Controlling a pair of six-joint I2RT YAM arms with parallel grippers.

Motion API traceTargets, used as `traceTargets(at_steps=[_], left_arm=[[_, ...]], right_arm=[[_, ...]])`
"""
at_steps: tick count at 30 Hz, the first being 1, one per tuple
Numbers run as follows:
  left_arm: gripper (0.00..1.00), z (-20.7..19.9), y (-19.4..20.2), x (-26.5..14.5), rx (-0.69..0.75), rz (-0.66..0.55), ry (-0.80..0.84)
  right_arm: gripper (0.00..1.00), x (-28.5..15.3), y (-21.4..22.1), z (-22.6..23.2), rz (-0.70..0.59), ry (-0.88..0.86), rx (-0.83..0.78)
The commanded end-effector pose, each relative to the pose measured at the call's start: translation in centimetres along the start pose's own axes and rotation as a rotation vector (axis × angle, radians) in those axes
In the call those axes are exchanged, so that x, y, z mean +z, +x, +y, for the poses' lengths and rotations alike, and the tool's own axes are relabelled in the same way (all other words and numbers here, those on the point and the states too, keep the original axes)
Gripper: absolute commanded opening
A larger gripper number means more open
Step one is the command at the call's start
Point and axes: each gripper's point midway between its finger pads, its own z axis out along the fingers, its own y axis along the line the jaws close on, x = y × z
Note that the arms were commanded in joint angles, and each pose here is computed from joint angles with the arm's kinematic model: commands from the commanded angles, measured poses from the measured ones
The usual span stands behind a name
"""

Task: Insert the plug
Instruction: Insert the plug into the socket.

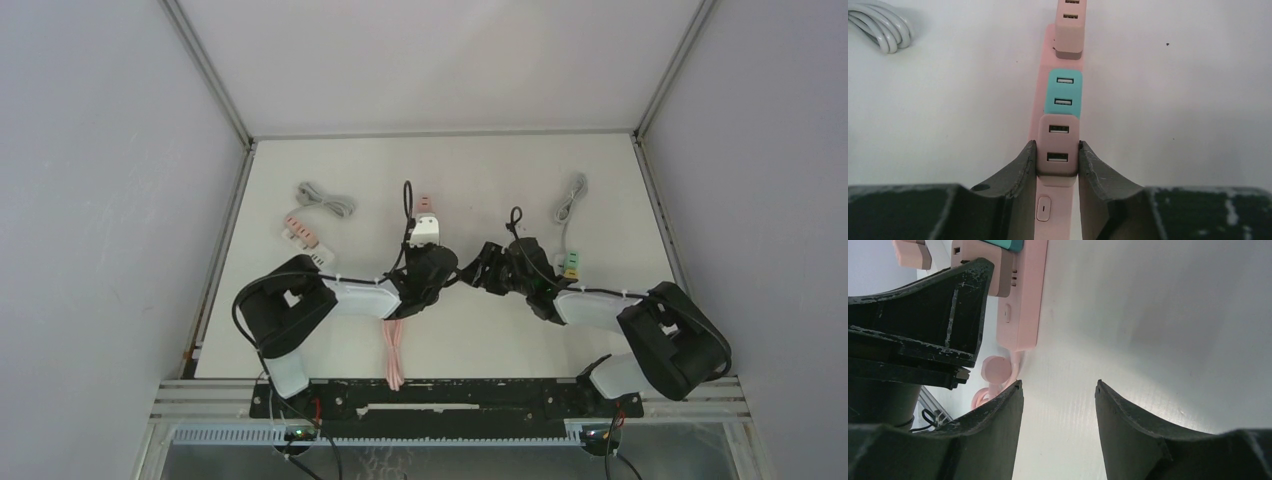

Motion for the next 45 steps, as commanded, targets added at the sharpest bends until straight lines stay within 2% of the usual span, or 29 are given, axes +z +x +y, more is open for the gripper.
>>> traceTargets(at_steps=[1, 5, 9, 13, 21, 29, 37, 42, 45], left_arm=[[0.0, 5.9, 11.9, -0.8, 0.338, 0.376, -0.057], [0.0, 7.7, 12.2, -0.4, 0.215, 0.428, -0.064], [0.0, 8.2, 12.3, -0.5, 0.23, 0.438, -0.066], [0.0, 7.0, 12.6, -0.7, 0.319, 0.442, -0.053], [0.0, 7.7, 12.3, -0.6, 0.199, 0.477, -0.029], [0.02, 7.4, 10.1, -0.8, 0.217, 0.462, -0.022], [0.44, 5.7, 6.1, -1.4, 0.173, 0.44, 0.03], [0.63, 4.5, 2.9, -1.5, 0.146, 0.408, 0.054], [0.68, 3.8, 0.9, -1.7, 0.122, 0.38, 0.08]], right_arm=[[0.62, -0.5, -1.3, 0.8, -0.046, -0.023, -0.034], [0.62, -0.7, -1.3, 0.7, -0.049, -0.028, -0.027], [0.62, -0.8, -1.4, 0.7, -0.05, -0.031, -0.026], [0.62, -0.7, -1.6, 0.8, -0.053, -0.042, -0.022], [0.62, 0.1, -3.6, 1.4, -0.027, -0.085, -0.004], [0.62, 1.7, -5.1, 3.3, -0.011, -0.136, -0.012], [0.62, 1.9, -4.5, 2.8, 0.014, -0.126, -0.02], [0.62, 1.8, -4.1, 2.7, 0.028, -0.129, -0.027], [0.62, 1.7, -4.1, 2.6, 0.03, -0.13, -0.03]])
